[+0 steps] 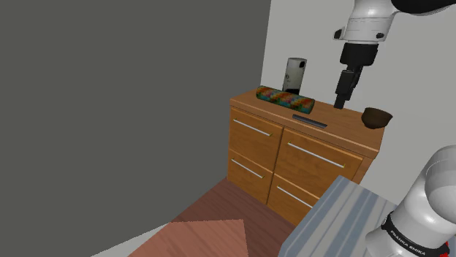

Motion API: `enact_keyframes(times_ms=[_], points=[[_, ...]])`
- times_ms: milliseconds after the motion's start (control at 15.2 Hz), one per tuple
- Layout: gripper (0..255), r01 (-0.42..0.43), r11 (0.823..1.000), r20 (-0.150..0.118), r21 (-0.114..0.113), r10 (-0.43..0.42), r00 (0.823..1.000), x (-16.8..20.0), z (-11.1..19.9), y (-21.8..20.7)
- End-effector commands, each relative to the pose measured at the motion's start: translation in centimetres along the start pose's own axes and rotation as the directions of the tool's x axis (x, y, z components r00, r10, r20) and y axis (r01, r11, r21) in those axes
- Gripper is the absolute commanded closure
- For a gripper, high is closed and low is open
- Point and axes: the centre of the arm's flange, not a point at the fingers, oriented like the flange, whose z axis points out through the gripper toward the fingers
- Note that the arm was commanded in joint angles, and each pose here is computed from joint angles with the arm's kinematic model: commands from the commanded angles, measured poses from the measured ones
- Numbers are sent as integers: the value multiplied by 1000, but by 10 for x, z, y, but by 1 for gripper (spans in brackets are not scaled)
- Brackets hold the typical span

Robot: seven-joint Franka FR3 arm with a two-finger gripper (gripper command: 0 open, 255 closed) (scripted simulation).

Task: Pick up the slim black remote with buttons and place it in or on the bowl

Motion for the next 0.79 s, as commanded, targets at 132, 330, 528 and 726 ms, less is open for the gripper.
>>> enact_keyframes(times_ms=[132,330,528,726], points=[[0,-4,1000,-2,4,4,1000,9,11,23],[0,-10,1000,-4,9,10,1000,22,28,57],[0,-16,1000,-7,15,16,1000,34,45,91],[0,-22,1000,-10,20,22,1000,47,62,125]])
